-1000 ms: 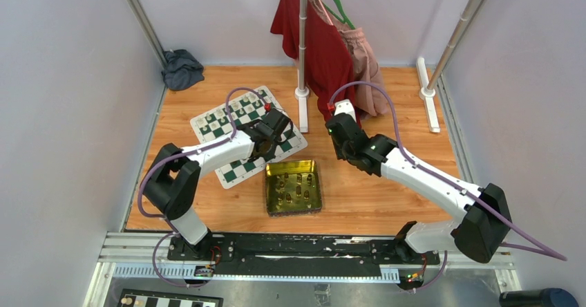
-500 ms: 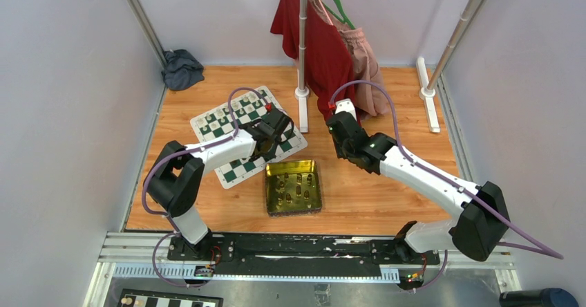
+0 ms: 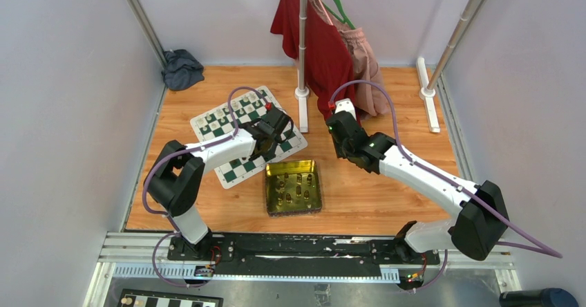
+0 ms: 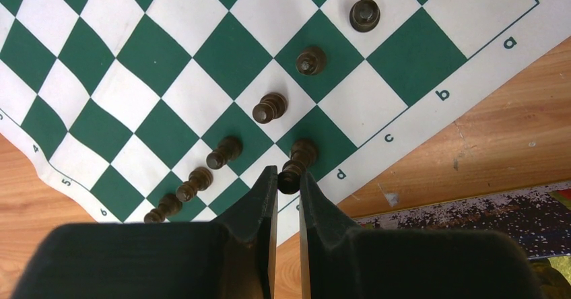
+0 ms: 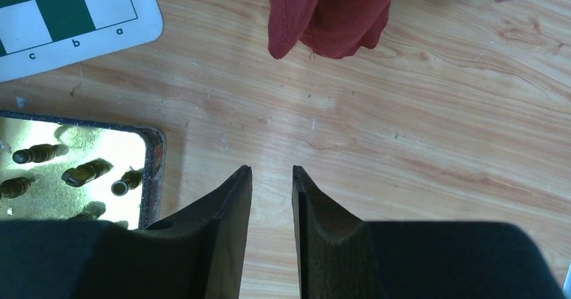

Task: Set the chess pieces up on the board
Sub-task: Place the chess piece on the chessboard.

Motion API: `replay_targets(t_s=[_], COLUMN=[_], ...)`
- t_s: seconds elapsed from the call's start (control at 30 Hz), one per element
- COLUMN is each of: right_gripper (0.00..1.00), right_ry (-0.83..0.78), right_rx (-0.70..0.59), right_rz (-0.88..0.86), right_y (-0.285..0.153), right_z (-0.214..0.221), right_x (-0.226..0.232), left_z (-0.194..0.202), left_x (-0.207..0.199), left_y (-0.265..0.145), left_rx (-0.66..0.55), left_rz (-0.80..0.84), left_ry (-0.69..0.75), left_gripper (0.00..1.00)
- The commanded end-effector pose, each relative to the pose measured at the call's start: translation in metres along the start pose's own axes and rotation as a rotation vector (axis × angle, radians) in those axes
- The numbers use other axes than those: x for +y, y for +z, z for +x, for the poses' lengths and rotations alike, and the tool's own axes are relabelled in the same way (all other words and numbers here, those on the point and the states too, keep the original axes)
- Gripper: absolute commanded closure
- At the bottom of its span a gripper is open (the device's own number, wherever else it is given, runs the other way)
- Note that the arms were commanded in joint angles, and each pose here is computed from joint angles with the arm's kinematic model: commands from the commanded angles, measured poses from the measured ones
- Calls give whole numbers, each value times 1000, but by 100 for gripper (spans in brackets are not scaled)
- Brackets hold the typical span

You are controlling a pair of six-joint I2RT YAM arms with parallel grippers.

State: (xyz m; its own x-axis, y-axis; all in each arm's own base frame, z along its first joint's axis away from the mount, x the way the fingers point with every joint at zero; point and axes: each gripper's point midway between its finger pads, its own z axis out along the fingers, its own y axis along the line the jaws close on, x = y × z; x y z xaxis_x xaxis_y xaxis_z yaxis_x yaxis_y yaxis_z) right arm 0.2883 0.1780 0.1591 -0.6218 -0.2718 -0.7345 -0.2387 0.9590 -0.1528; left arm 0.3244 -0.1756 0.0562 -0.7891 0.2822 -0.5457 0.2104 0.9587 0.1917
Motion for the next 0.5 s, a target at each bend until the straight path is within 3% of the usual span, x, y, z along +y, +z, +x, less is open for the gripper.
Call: replay_targets(t_s=[0.0,0.47], right_gripper=[67,67], right_ry=[16,16], right_rx=[-18,-18], right_rz=[4,7], right_y=[-1,-3], right_z=[-11,-14], right_x=[-2,-3], left_z=[-8,-11], left_x=[1,4], left_y=[0,0], left_rx=[-14,-25], left_rz=[2,8], left_ry=[-4,-15], left_gripper=[100,100])
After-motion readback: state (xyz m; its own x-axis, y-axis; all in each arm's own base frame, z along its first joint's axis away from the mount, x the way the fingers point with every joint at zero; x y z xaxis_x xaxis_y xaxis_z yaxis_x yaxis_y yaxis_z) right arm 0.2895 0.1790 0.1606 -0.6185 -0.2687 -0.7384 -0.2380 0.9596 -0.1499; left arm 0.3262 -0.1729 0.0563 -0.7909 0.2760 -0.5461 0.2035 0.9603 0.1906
